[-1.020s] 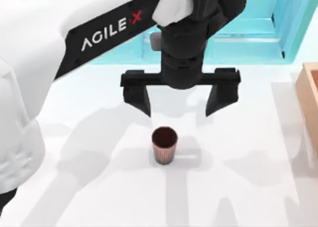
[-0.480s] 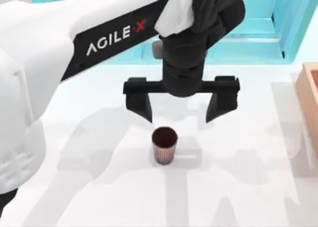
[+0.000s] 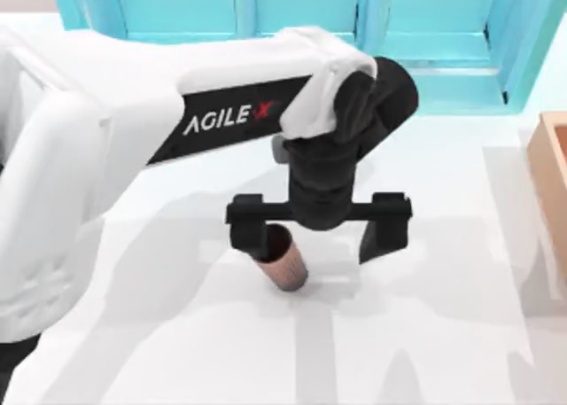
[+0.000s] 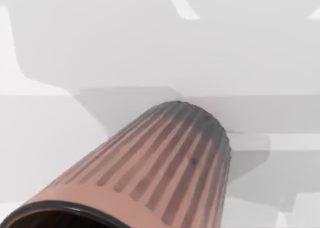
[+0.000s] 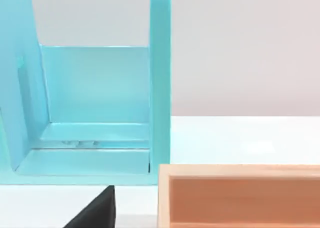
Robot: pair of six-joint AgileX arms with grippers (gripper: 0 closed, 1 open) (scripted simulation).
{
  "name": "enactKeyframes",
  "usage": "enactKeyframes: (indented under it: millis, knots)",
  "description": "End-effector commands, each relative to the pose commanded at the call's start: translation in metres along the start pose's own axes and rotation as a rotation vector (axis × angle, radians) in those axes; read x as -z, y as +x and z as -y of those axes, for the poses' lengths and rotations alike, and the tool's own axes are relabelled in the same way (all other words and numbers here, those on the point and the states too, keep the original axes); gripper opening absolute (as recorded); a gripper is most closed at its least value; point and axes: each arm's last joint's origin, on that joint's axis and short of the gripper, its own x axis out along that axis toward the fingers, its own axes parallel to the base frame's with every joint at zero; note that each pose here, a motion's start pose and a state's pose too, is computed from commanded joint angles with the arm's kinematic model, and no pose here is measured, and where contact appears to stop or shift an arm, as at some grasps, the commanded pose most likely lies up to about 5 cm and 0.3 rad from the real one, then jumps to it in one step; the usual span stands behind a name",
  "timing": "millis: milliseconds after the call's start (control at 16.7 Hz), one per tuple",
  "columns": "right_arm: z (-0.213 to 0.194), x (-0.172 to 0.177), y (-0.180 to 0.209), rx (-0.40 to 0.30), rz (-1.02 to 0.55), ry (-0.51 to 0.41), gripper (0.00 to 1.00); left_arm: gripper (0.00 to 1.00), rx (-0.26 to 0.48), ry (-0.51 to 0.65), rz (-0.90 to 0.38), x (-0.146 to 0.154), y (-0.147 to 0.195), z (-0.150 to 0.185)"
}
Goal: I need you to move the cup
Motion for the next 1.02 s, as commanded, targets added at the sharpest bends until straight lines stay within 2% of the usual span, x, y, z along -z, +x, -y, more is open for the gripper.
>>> enactKeyframes:
  millis: [240, 1020]
  knots:
    - [0.0000, 0.0000, 0.0000, 0.000, 0.000, 0.000, 1.00, 1.00, 0.000, 0.000, 0.000, 0.0002, 0.0010, -0.0001]
    - [0.0000, 0.0000, 0.0000, 0.000, 0.000, 0.000, 1.00, 0.02, 0.000, 0.000, 0.000, 0.0002, 0.0010, -0.0001]
